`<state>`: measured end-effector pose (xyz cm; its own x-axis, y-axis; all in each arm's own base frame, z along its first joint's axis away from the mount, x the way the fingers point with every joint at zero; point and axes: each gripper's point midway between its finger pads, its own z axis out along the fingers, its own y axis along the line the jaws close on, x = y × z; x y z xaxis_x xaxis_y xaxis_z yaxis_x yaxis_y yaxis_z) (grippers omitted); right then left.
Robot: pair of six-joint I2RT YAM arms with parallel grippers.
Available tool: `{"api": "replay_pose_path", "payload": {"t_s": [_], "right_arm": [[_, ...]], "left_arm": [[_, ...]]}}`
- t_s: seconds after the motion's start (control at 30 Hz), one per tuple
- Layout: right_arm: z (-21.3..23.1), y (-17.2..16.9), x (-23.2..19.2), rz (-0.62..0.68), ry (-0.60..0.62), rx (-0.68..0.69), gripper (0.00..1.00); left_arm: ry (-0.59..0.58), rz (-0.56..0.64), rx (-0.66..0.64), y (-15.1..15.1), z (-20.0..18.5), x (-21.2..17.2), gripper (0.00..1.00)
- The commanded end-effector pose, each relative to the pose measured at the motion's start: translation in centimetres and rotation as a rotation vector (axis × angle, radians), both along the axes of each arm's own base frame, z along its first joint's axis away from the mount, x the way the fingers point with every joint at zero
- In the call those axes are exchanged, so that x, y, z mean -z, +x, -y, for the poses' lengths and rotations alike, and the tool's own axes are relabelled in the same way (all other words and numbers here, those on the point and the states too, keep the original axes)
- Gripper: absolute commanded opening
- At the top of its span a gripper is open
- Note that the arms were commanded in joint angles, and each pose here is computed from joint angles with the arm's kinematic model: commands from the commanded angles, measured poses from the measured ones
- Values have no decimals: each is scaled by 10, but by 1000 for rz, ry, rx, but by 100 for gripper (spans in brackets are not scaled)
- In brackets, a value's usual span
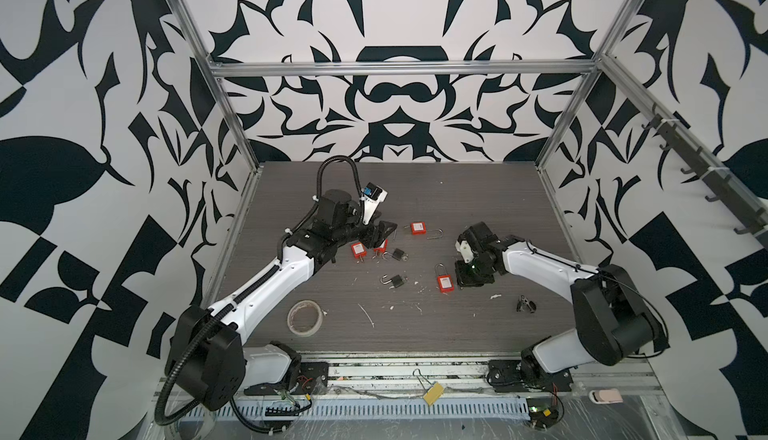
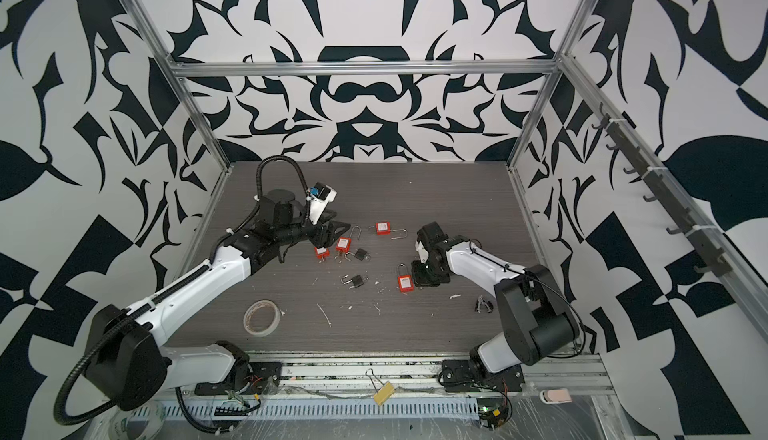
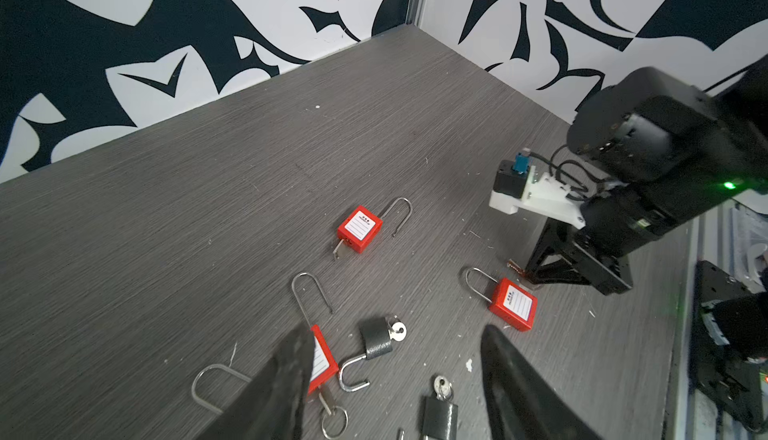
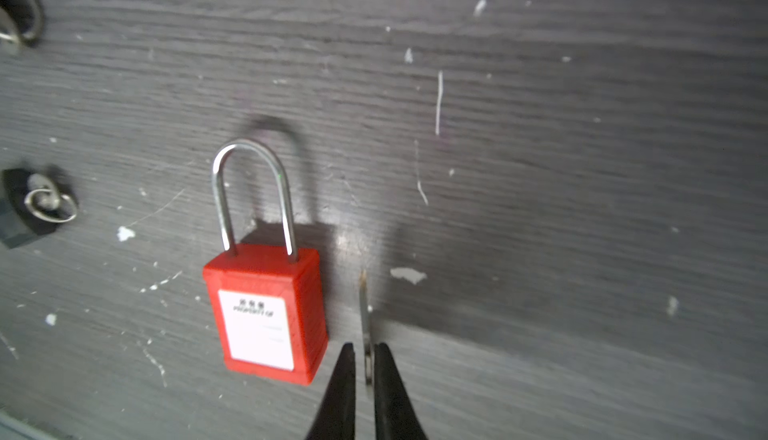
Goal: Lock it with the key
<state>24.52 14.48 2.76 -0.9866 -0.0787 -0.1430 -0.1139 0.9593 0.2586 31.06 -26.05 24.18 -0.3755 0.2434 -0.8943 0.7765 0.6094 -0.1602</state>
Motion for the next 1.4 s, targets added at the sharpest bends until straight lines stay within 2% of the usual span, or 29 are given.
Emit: {"api": "replay_pose_path", "payload": {"t_s": [0.0,0.13,0.27,0.43,0.5,0.6,0.67,0.83,0.9,1.1,1.2,1.3,1.37], "right_arm": [[-5,5,-2,14,11,-7,21],[5,10,-12,44,-51,1,30],[5,14,-31,106,-38,4,38],[10,17,-56,171,-90,-14,40],[1,19,-71,227,-129,-68,40],[-41,18,-91,378,-171,-294,44],[-72,13,-96,469,-150,-450,47],[-118,15,-97,586,-35,-649,52],[-135,12,-94,607,-5,-759,52],[-163,-6,-77,679,32,-1214,56],[-172,-4,-68,683,24,-1333,59],[-180,-12,-59,592,71,-1437,60],[-188,-8,-54,556,85,-1453,60]], "left_arm": [[-30,-22,-3,-14,-6,-8,66],[-38,-53,-18,-23,-12,-5,66],[-52,-67,-30,-31,-17,-7,66],[-54,-98,-61,-38,-25,-7,66],[-43,-110,-82,-40,-29,-7,67],[-11,-129,-130,-41,-40,-4,67],[4,-147,-171,-42,-48,-2,67],[-25,-218,-211,-50,-61,-2,69],[-38,-246,-230,-52,-66,0,69],[-88,-382,-301,-49,-84,12,70],[-131,-437,-311,-46,-88,15,70],[-154,-444,-302,-43,-86,17,69],[-155,-434,-312,-39,-87,19,69]]}}
